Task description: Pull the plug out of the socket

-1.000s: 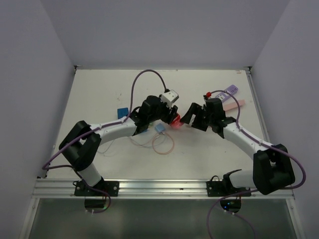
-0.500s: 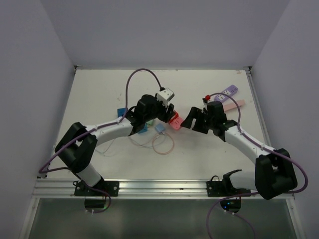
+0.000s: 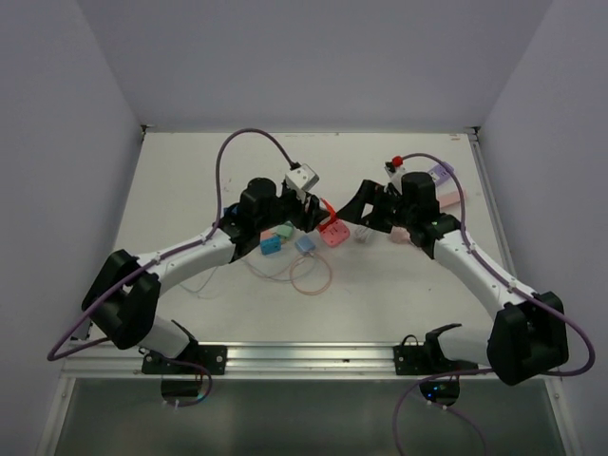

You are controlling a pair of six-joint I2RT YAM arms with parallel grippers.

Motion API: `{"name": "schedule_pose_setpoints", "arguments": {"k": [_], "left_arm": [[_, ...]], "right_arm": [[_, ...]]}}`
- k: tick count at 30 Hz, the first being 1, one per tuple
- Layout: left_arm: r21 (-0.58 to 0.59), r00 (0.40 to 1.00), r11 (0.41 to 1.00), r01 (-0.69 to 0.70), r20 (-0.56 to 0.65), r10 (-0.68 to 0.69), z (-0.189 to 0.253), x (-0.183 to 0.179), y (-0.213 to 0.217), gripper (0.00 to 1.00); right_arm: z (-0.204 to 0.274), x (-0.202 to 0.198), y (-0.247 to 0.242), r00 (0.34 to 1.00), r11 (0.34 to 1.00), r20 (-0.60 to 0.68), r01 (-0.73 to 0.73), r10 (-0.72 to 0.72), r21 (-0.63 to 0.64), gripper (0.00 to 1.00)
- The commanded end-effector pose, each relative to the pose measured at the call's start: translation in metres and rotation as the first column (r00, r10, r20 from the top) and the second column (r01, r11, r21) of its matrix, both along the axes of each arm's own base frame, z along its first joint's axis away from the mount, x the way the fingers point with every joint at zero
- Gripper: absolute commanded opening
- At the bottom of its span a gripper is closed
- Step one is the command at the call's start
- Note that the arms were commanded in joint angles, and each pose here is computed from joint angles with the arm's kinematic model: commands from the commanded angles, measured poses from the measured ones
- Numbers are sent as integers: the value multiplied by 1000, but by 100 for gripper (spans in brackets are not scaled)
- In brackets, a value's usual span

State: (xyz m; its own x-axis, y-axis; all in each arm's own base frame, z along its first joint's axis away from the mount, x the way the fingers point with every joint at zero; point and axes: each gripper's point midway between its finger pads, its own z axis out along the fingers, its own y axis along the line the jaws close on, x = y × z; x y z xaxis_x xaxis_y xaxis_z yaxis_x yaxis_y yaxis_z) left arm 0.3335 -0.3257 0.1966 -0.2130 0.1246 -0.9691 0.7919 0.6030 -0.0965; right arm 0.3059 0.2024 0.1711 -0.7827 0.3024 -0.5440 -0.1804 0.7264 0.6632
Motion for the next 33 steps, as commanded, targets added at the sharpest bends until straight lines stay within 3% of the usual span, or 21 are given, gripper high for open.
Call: {"name": "schedule_pose_setpoints", "arguments": {"k": [1, 7, 23, 27, 33], "left_arm": [[-111, 984, 992, 63, 172, -43, 62, -4, -4, 2], [-149, 981, 985, 85, 185, -57, 73, -13, -3, 2], [-298, 976, 950, 91, 218, -25, 112, -18, -3, 2], [-331, 976, 942, 55, 216, 19, 116, -13, 1, 2], [-394, 975, 919, -11, 198, 97, 120, -8, 10, 2]], "right_arm": [[37, 12, 16, 999, 992, 43, -33, 28, 121, 93], [39, 25, 17, 1000, 987, 17, -16, 13, 157, 97], [28, 29, 35, 997, 961, -28, -61, 71, 271, 96], [31, 28, 37, 997, 953, -24, -68, 79, 296, 94], [34, 25, 40, 996, 941, -31, -72, 88, 330, 80]]}}
